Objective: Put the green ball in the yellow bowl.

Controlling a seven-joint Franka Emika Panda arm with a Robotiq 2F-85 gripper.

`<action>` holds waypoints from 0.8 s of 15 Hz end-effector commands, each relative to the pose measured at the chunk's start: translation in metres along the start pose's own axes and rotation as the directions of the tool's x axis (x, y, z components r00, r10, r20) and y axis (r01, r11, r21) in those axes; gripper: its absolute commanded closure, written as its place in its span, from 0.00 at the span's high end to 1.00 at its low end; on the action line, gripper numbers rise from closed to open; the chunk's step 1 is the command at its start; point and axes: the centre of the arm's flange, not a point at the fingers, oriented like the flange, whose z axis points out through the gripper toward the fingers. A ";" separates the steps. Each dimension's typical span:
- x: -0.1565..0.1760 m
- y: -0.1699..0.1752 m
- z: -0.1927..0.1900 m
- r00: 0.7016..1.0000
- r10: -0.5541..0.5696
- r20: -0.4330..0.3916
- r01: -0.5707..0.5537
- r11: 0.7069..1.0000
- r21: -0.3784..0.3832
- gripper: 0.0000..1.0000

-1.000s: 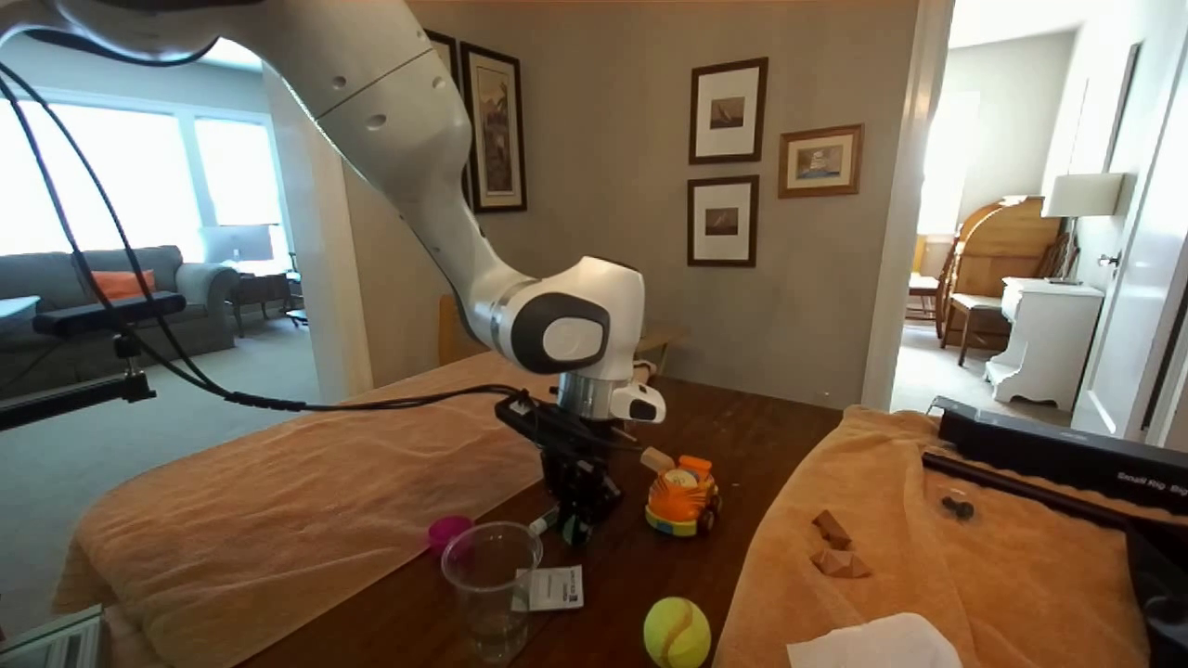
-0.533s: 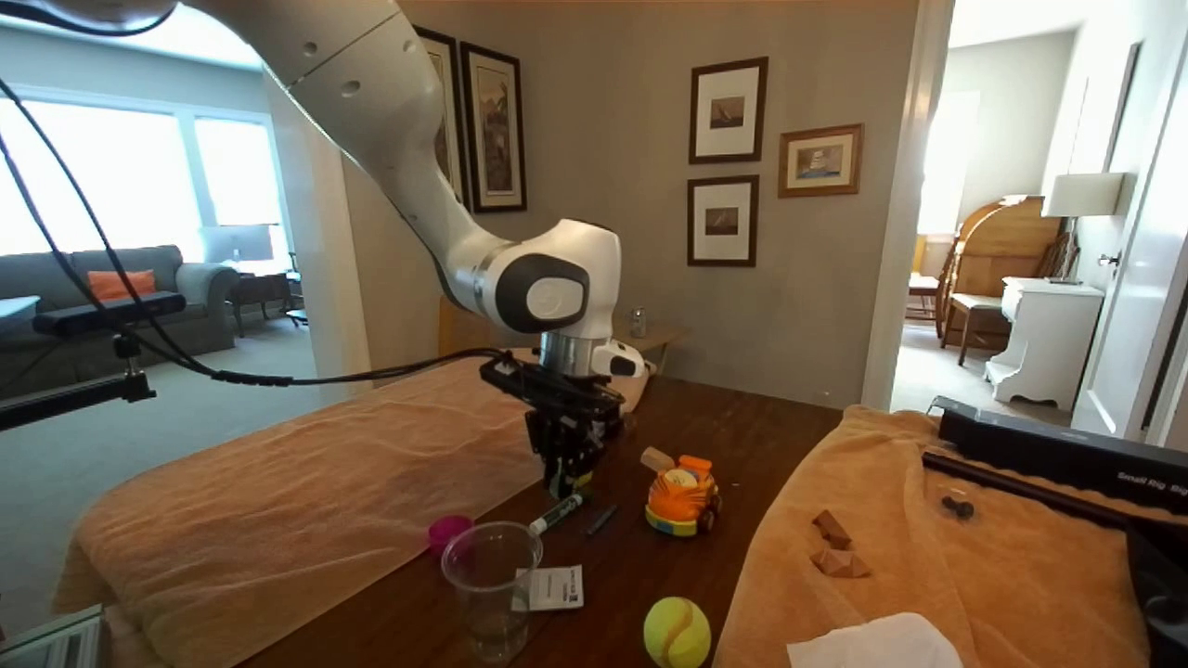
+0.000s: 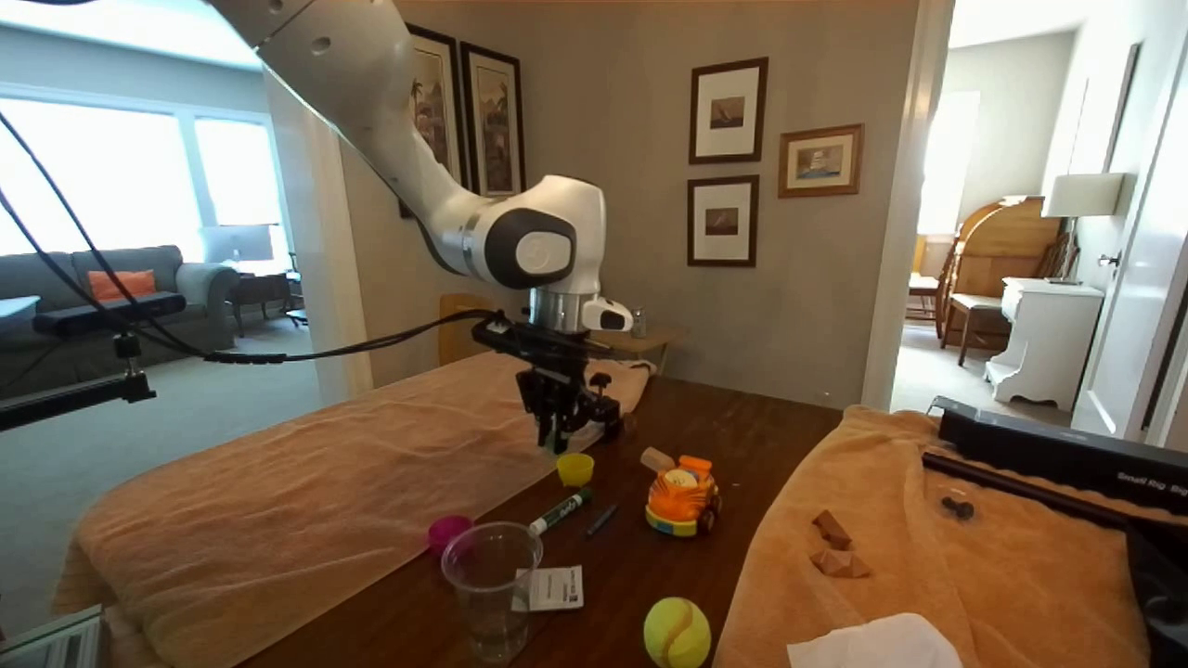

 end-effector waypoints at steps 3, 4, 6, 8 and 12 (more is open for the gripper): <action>0.029 -0.003 0.006 0.990 -0.143 -0.007 0.143 0.990 -0.004 0.07; 0.034 -0.004 0.011 0.987 -0.160 -0.002 0.160 0.987 0.001 0.07; 0.041 -0.006 0.022 0.982 -0.189 0.008 0.189 0.982 0.007 0.07; 0.046 -0.009 0.037 0.975 -0.223 0.018 0.223 0.975 -0.011 0.07; 0.056 -0.013 0.056 0.960 -0.280 0.010 0.280 0.959 -0.049 0.07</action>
